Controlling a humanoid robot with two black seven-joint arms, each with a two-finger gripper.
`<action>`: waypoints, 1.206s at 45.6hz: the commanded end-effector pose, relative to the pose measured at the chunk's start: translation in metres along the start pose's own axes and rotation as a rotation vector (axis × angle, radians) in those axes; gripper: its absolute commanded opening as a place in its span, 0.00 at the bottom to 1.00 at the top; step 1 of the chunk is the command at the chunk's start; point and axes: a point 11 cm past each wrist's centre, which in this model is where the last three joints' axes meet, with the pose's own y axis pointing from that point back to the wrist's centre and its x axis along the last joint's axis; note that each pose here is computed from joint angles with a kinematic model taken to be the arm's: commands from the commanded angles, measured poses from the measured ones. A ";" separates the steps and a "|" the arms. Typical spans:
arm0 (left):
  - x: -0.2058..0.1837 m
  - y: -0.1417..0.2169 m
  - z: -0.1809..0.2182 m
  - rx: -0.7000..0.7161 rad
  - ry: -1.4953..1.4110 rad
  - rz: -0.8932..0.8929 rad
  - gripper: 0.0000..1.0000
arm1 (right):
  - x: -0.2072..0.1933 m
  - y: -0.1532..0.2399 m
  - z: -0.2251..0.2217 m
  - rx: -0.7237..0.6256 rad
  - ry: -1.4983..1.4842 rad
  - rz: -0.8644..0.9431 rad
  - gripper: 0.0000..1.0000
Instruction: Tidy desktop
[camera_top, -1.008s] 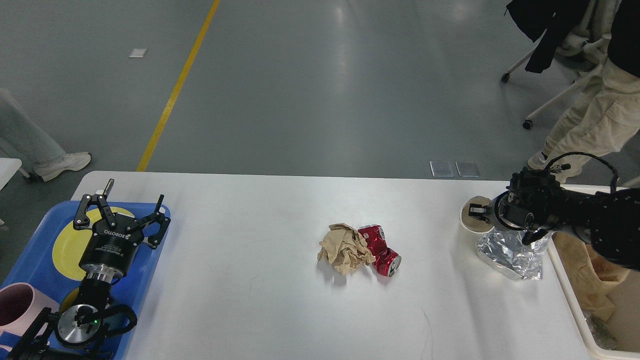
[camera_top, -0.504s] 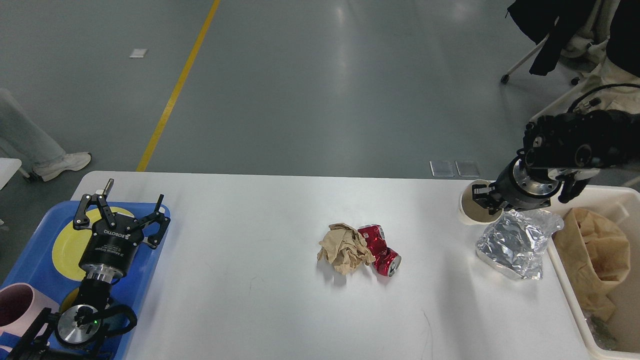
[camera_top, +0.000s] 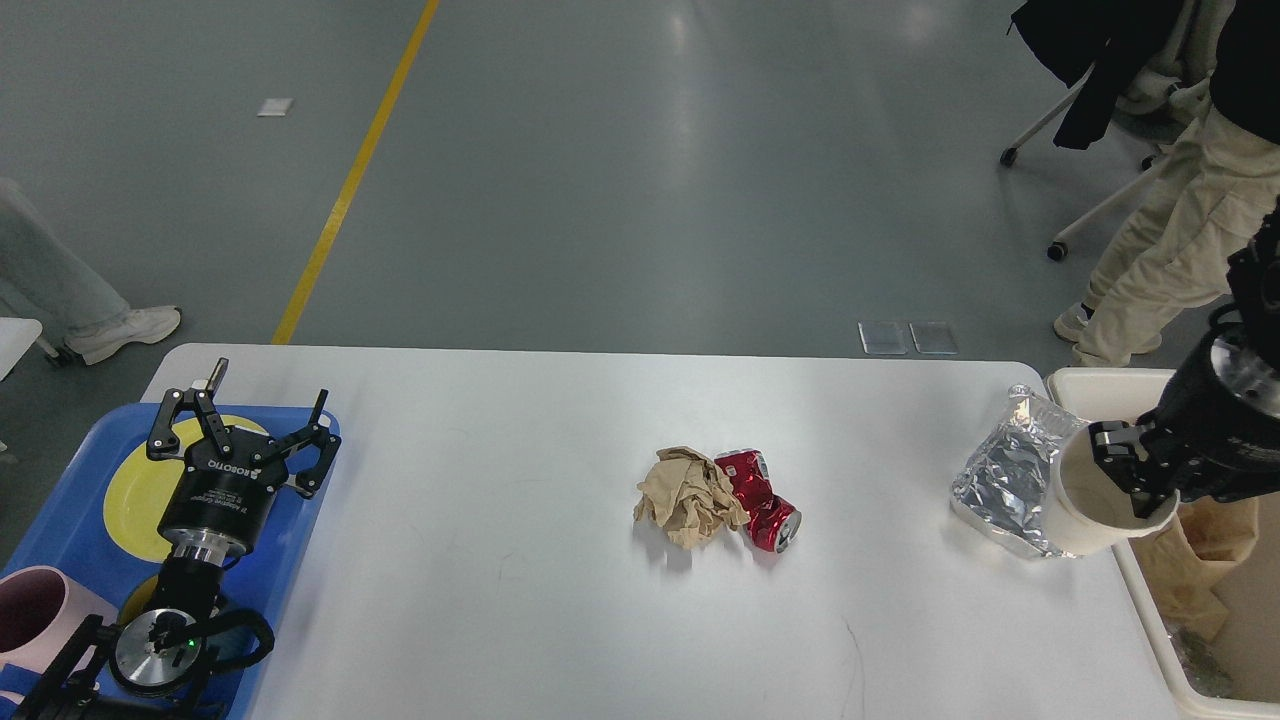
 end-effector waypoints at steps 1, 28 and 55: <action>0.000 0.000 0.000 -0.001 -0.001 0.000 0.97 | -0.001 -0.002 0.012 0.003 -0.042 0.008 0.00; 0.000 0.000 0.000 -0.002 0.001 0.000 0.97 | 0.022 -0.188 0.213 -0.199 -0.420 0.198 0.00; 0.000 0.000 0.000 -0.002 0.001 0.000 0.97 | -0.037 -0.339 0.195 -0.293 -0.417 0.449 0.00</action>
